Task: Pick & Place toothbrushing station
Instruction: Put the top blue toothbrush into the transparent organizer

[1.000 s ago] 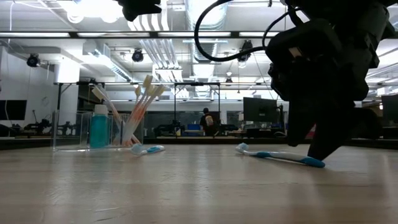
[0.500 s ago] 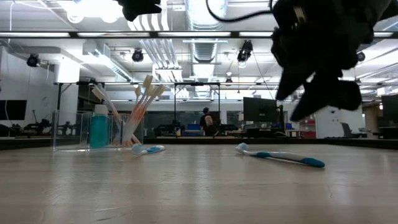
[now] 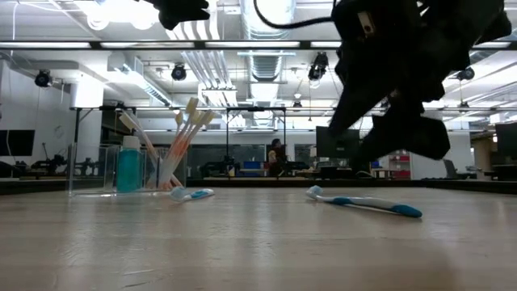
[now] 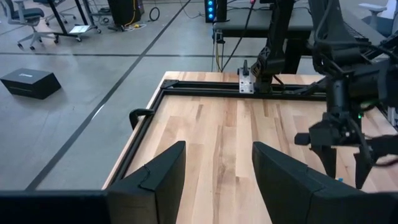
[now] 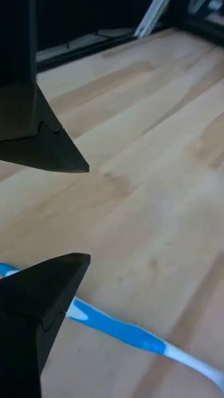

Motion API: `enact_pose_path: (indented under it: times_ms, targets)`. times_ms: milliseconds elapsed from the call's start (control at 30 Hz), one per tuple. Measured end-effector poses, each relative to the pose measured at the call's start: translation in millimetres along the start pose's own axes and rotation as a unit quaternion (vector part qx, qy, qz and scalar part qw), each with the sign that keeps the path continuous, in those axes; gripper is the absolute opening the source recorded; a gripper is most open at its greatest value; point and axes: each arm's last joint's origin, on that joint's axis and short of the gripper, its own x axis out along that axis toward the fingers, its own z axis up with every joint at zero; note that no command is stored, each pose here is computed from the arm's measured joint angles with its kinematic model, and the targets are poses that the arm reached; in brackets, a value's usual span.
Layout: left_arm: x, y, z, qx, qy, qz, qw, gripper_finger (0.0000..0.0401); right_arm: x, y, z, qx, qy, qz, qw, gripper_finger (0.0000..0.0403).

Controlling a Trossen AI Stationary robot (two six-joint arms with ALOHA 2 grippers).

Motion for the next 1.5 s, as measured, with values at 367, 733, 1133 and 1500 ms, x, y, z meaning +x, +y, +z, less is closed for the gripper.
enact_pose_path:
  times_ms: [367, 733, 1133, 1500]
  targets:
    - [0, 0, 0, 0.0, 0.0, 0.0, 1.0, 0.0191, 33, -3, -12, -0.007, 0.073, -0.026, 0.997, 0.0219]
    - [0, 0, 0, 0.0, 0.0, 0.0, 1.0, 0.0191, 18, -12, -12, -0.014, 0.1, -0.09, 0.991, 0.0219]
    - [0, 0, 0, 0.0, 0.0, 0.0, 1.0, 0.0191, -7, -19, -8, -0.034, 0.107, -0.146, 0.983, 0.0219]
    - [0, 0, 0, 0.0, 0.0, 0.0, 1.0, 0.0191, -53, -13, 10, -0.197, 0.049, -0.15, 0.968, 0.0219]
